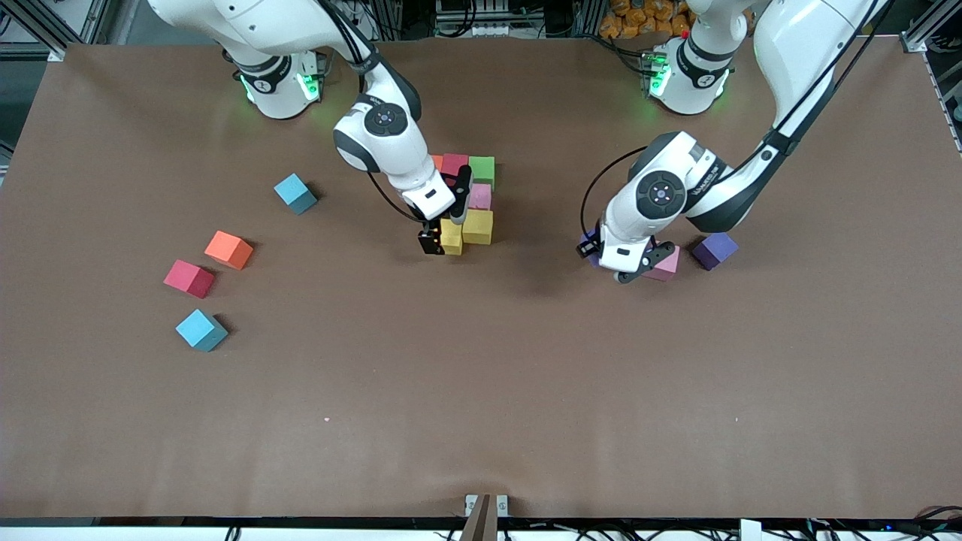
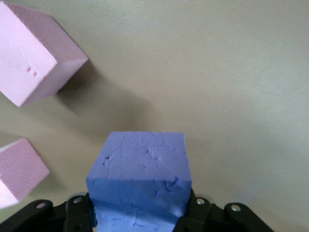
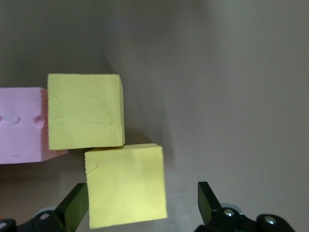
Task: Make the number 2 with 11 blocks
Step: 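Reach the right gripper to cyan while the left gripper carries blue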
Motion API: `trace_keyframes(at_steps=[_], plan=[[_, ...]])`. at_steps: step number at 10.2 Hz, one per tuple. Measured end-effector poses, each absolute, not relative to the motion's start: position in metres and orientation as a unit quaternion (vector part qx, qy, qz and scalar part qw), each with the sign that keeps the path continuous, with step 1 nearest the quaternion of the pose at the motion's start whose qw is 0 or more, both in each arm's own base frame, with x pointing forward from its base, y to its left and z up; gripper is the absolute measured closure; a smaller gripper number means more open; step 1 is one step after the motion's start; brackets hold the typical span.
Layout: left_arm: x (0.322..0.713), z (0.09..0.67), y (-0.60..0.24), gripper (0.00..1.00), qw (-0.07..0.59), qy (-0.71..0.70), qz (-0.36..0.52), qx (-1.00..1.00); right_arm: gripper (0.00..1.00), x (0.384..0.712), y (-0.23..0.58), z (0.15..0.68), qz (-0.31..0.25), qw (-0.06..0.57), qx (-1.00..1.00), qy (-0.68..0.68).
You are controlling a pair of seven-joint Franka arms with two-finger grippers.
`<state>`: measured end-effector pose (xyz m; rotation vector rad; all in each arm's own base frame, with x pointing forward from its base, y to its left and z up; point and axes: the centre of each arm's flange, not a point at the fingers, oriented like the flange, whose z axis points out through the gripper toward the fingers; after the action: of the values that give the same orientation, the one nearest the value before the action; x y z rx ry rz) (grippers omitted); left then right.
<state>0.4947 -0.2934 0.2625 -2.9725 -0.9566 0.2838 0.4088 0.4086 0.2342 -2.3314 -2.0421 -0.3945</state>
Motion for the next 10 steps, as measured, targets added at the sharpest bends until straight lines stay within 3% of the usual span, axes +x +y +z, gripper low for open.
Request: trace_keyframes(at_steps=[6, 10], plan=[[0.486, 0.291, -0.381, 0.39, -0.024, -0.415, 0.085, -0.906, 0.00, 0.416, 0.380, 0.291, -0.074, -0.025, -0.765, -0.640], [0.483, 0.292, -0.411, 0.39, -0.037, -0.439, 0.103, -0.892, 0.00, 0.488, 0.259, 0.331, -0.041, -0.069, -0.816, -0.573]])
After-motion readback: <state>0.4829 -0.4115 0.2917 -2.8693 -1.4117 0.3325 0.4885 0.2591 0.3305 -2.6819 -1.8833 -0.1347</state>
